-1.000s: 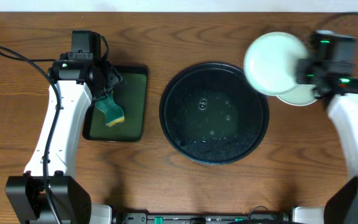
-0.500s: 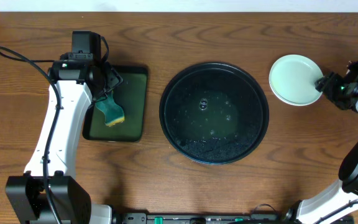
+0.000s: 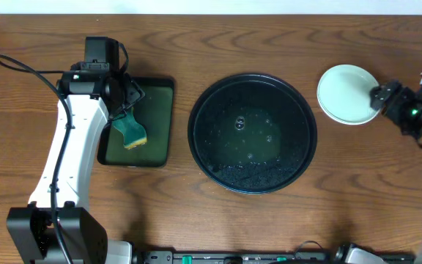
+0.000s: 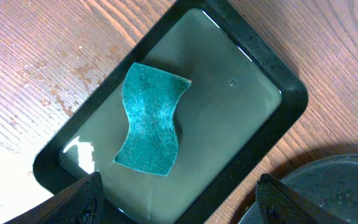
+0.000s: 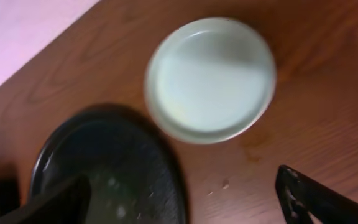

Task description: Clean dirty plates on tray and stack at the side

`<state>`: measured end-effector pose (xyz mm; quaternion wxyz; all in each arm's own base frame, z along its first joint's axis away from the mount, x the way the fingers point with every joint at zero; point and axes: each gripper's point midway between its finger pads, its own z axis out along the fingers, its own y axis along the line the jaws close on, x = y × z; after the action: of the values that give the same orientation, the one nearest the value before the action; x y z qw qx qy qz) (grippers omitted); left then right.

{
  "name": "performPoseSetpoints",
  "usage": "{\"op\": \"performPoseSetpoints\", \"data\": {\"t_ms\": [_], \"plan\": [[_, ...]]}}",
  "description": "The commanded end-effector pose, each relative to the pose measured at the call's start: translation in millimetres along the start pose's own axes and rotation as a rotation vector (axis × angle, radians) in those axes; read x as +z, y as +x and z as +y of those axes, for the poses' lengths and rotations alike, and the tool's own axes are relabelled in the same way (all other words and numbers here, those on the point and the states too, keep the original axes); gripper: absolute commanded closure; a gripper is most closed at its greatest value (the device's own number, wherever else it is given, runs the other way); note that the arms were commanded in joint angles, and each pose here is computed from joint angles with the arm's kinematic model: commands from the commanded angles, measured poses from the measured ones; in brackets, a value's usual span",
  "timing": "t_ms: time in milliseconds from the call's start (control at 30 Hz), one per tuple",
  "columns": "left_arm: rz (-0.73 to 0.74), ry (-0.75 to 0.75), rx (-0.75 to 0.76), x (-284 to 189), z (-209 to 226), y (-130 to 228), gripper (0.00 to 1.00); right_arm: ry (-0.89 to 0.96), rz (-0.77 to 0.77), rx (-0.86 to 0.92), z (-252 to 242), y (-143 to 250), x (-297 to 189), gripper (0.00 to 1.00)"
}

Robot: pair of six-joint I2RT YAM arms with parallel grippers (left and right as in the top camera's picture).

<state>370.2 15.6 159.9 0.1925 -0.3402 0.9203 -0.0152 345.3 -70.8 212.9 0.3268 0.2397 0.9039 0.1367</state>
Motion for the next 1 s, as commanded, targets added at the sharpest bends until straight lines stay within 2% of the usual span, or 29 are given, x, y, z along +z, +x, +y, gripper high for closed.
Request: {"op": "performPoseSetpoints", "data": {"t_ms": [0,133,267,667,800,967], "plan": [[0.0,-0.003,0.005,0,0,-1,0.21,-0.035,0.071,-0.05,20,40,-4,0.01],[0.0,-0.003,0.005,0,0,-1,0.21,-0.056,0.205,-0.085,35,87,-17,0.01],[0.0,-0.003,0.005,0,0,-1,0.21,-0.04,0.287,-0.085,34,108,-21,0.01],[0.0,-0.003,0.005,0,0,-1,0.21,0.0,0.304,-0.095,28,113,-21,0.01],[0.0,-0.003,0.005,0,0,-1,0.21,-0.037,0.327,-0.253,37,122,-20,0.01],[0.0,-0.003,0.005,0,0,-1,0.21,-0.068,0.307,-0.305,45,126,-13,0.01]]}}
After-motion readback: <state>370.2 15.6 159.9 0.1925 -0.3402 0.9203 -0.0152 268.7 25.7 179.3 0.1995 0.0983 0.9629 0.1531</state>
